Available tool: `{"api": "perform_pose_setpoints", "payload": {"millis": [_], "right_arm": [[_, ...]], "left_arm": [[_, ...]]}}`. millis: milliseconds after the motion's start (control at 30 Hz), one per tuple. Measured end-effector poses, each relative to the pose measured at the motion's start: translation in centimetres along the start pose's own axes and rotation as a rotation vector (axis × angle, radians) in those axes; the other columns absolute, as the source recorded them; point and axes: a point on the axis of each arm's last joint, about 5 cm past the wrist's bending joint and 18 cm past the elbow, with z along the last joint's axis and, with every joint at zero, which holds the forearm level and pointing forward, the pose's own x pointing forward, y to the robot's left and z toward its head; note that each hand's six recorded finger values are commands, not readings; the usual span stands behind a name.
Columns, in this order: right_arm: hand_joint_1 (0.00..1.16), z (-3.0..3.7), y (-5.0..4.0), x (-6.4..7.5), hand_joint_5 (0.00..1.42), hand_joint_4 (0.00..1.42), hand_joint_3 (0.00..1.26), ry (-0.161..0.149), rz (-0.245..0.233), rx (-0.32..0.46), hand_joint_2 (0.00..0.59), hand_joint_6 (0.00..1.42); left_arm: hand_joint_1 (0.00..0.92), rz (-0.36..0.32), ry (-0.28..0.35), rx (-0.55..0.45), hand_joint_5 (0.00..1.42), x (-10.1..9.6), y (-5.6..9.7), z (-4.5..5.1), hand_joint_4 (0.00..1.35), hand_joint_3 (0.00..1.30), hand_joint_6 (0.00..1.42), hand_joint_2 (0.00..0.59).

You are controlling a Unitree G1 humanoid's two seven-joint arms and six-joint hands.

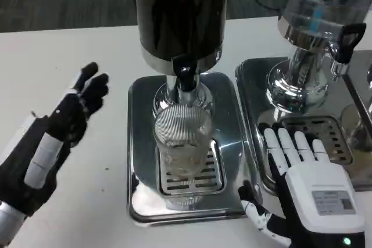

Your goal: Grasp the cup under the faucet to collect the drink, then remove the cup.

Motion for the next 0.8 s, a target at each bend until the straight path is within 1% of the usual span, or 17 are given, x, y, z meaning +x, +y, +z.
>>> {"api": "perform_pose_setpoints", "payload": {"millis": [67, 100, 233, 300, 467, 567, 667, 800], "right_arm": [[0.33, 0.06, 0.07, 0.0, 0.00, 0.00, 0.00, 0.005, 0.004, 0.012, 0.370, 0.00], [0.34, 0.08, 0.14, 0.0, 0.00, 0.00, 0.00, 0.010, 0.006, 0.020, 0.369, 0.00], [0.34, 0.18, 0.27, -0.1, 0.00, 0.00, 0.00, 0.017, -0.003, 0.032, 0.369, 0.00], [0.35, 0.29, 0.33, -0.1, 0.00, 0.00, 0.00, 0.019, -0.004, 0.037, 0.375, 0.01], [0.36, 0.31, 0.48, -0.1, 0.00, 0.00, 0.00, 0.021, 0.001, 0.040, 0.377, 0.01], [0.36, 0.30, 0.65, -0.1, 0.00, 0.00, 0.00, 0.025, 0.010, 0.044, 0.377, 0.02], [0.37, 0.36, 0.68, -0.1, 0.00, 0.00, 0.00, 0.026, 0.009, 0.049, 0.377, 0.02], [0.37, 0.51, 0.72, -0.1, 0.00, 0.00, 0.00, 0.030, 0.006, 0.057, 0.380, 0.02]], "left_arm": [[0.000, -0.062, -0.022, -0.025, 0.04, 0.7, 0.3, 0.45, 0.00, 0.00, 0.03, 0.085], [0.000, -0.105, -0.043, -0.037, 0.04, 1.5, 0.6, 0.83, 0.00, 0.00, 0.03, 0.085], [0.000, -0.162, -0.102, -0.063, 0.04, 3.1, 0.7, 1.46, 0.00, 0.00, 0.04, 0.086], [0.000, -0.187, -0.109, -0.064, 0.04, 3.4, 0.6, 1.56, 0.00, 0.00, 0.04, 0.086], [0.000, -0.216, -0.127, -0.061, 0.04, 4.2, 0.4, 1.83, 0.00, 0.00, 0.04, 0.086], [0.000, -0.241, -0.150, -0.055, 0.05, 4.8, 0.2, 2.15, 0.00, 0.00, 0.04, 0.086], [0.000, -0.273, -0.159, -0.036, 0.05, 5.6, -0.1, 2.56, 0.00, 0.00, 0.04, 0.086], [0.000, -0.305, -0.187, -0.021, 0.05, 6.6, -0.2, 3.17, 0.00, 0.00, 0.04, 0.083]]}}
